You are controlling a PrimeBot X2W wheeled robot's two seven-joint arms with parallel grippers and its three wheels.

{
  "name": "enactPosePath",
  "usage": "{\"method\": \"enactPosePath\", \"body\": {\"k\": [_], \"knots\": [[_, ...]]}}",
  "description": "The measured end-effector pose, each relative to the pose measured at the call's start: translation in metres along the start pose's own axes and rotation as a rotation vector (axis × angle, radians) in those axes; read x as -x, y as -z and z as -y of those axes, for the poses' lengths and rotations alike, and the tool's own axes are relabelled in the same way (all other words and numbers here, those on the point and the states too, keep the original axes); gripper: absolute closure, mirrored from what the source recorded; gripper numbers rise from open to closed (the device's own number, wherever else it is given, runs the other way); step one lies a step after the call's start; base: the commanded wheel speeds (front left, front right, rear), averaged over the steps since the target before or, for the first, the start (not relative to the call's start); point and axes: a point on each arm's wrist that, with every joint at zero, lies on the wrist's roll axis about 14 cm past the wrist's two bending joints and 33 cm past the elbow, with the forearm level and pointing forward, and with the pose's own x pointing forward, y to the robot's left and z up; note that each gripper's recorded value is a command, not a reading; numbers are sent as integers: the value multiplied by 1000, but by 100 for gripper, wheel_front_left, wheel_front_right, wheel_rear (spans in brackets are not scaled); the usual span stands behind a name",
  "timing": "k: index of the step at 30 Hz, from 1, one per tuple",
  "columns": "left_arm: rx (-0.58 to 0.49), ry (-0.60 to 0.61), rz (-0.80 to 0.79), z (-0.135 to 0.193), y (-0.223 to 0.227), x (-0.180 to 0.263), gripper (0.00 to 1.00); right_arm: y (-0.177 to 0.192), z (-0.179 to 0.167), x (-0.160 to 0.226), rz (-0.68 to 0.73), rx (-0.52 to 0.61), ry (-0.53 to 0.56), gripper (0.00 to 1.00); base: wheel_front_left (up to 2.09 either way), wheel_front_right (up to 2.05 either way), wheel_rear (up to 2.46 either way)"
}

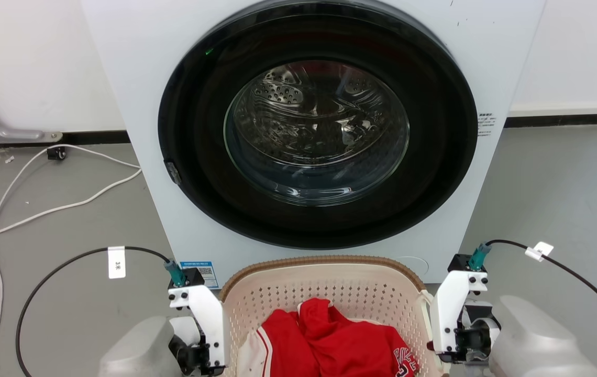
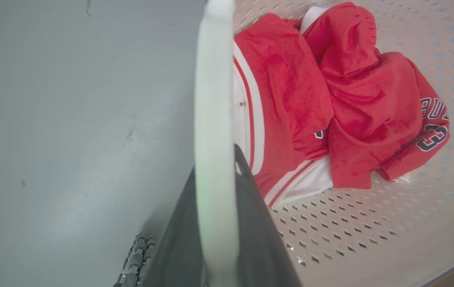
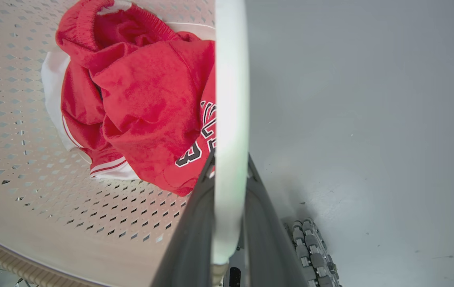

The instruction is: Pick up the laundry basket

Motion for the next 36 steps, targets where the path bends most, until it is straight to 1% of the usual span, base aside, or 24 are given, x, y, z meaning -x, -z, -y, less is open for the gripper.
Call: {"method": "enactPosePath", "body": {"k": [11,29,36], "knots": [[21,2,-32,0,15,-2,100,10,0,-1,-17,-3,2,100,0,0,0],[35,2,-46,-2,20,-5,100,10,0,-5,-18,-12,-4,100,0,0,0],[24,1,-39,-1,15,-5,100,10,1,-5,-19,-20,-5,100,0,0,0]]}}
